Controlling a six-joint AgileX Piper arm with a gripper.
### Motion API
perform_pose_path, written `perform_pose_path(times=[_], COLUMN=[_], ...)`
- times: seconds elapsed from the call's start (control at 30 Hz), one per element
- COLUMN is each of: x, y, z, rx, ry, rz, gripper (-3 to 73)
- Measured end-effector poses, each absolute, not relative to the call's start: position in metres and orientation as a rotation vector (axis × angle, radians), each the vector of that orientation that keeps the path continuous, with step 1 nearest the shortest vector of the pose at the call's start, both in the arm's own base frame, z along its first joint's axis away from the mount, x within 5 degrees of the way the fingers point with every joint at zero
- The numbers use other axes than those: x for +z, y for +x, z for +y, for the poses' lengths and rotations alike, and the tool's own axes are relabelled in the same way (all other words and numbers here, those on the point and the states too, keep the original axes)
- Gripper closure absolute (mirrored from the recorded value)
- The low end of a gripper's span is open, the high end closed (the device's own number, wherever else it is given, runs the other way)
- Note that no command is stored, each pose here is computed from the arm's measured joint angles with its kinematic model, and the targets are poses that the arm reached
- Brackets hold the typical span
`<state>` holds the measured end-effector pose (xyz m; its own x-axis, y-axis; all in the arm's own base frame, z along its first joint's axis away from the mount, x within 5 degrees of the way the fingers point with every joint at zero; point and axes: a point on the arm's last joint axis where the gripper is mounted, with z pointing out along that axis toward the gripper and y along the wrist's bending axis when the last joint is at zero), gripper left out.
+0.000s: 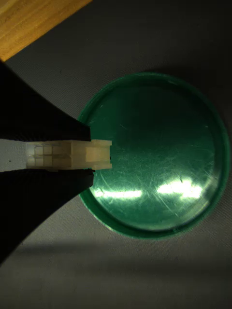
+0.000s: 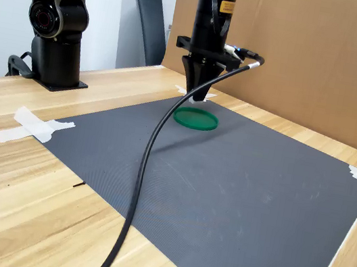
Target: Grasp a white terminal and put it in the green lid.
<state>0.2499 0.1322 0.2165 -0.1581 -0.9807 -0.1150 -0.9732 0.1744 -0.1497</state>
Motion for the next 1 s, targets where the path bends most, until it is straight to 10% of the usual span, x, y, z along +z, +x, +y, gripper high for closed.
perform_pose_path(times=[0.7,1.0], x=[0.191,0.192], y=[0.248,0.249], z=[0.132,0.132], rx=[-0.071,-0.074], ry=[-1.962,-1.936], rz=[2.172,2.176], gripper=[55.7,14.9])
